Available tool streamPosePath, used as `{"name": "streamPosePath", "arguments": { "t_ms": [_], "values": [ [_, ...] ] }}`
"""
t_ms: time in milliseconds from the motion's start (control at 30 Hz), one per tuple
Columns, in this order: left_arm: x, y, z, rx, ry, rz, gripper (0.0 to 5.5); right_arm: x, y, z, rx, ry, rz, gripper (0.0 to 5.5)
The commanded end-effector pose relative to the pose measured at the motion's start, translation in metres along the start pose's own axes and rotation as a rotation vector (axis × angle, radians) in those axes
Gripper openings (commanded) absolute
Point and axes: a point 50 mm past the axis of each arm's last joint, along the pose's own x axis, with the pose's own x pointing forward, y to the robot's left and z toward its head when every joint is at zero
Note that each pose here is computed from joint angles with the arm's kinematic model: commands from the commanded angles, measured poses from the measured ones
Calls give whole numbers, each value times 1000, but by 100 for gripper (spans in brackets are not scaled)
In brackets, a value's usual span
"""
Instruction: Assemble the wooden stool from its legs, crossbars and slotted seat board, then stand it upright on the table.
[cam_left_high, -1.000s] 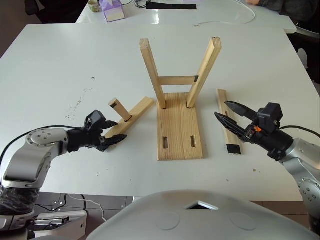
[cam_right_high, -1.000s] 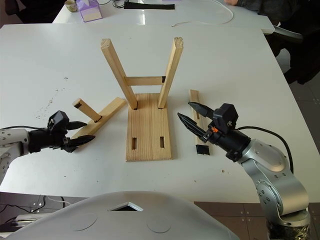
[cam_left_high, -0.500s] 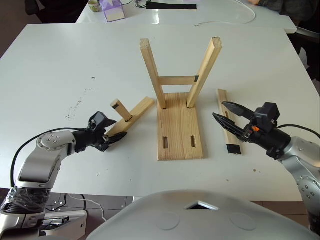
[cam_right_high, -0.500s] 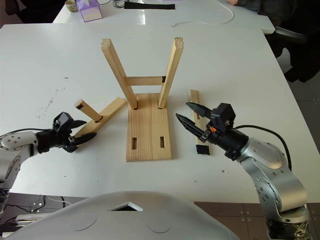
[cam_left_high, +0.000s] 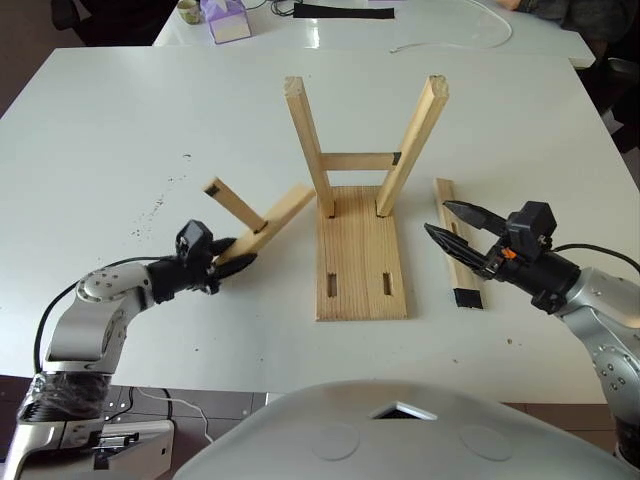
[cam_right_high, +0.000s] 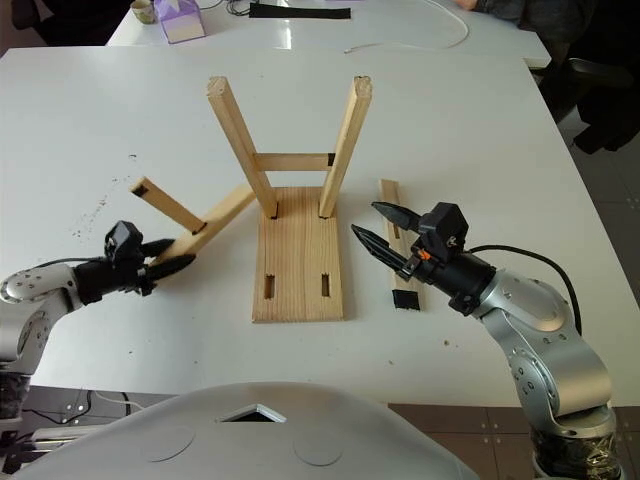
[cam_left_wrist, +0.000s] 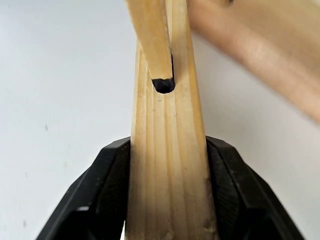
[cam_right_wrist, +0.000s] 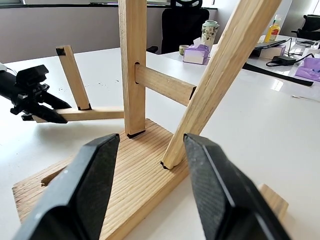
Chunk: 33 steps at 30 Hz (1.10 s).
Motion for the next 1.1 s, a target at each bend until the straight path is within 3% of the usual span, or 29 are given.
{"name": "streamPosePath", "arguments": {
  "t_ms": [33, 300, 367, 467, 600, 733, 1100],
  "values": [
    [-6, 5, 66, -24, -354, -39, 206, 1, -7, 7, -21, -17, 17, 237],
    [-27, 17, 120, 42, -622, 67, 206, 2, -19, 49, 21, -219, 78, 237],
    [-24, -4, 138, 79, -680, -40, 206, 5, -18, 63, 35, -275, 120, 256],
    [-10, -62, 163, 142, -729, -358, 206, 7, -14, 85, 85, -357, 240, 298],
    [5, -101, 161, 154, -686, -579, 206, 15, -16, 106, 120, -370, 324, 358],
    [18, -103, 154, 145, -630, -623, 206, 13, -15, 127, 135, -377, 456, 358],
    [29, -121, 150, 184, -589, -742, 206, 26, -9, 138, 96, -313, 637, 358]
  ]
}}
